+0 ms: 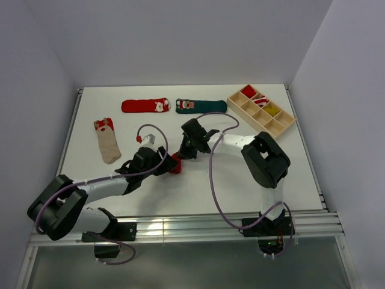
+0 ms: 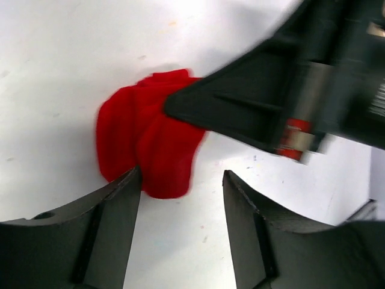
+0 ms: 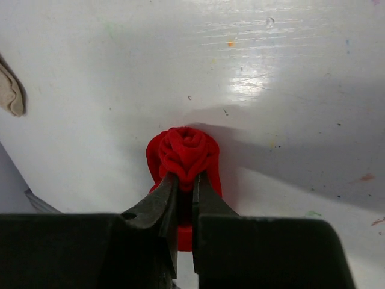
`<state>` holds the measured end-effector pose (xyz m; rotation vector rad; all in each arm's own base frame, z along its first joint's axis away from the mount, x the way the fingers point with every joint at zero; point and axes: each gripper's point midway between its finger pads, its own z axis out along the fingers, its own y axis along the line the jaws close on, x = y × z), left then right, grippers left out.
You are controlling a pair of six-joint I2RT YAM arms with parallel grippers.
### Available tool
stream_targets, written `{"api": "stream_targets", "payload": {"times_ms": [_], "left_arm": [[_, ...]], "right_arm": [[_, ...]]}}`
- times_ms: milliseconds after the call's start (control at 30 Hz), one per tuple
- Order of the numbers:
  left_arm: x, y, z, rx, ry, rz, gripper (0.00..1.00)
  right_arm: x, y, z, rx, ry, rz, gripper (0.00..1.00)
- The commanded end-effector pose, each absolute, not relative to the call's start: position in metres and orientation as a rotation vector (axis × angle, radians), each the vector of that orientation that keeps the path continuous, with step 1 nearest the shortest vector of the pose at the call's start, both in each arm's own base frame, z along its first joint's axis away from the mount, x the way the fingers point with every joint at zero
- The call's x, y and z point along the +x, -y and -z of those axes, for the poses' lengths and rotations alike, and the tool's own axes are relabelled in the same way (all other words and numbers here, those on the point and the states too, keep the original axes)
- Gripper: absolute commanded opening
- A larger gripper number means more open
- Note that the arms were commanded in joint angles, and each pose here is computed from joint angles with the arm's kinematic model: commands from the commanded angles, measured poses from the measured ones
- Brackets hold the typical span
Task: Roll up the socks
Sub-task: Roll the sock at the center of the board.
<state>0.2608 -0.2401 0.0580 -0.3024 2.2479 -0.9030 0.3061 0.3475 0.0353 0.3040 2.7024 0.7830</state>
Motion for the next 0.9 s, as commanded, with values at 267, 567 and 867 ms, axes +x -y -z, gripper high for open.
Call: {"api": "stream_targets", "payload": {"times_ms": [267,567,867], "left_arm": [[0.265,0.256,-0.091,0.098,-2.072,0.199,0.66],[0.267,0.266,-0.071,0.199,-2.064,-0.048,0.6],[0.267,0.27,-0.043,0.231,-2.108,-0.105,0.55]], "right_arm": [[0.306,-0.335,-0.039,0.336,-2.717,-0.669,0.0],[0.304,-0.336,-0.041,0.331,-2.721,-0.684,0.0],[0.302,-0.34,-0.04,0.335,-2.728,-0.717,0.0]]}}
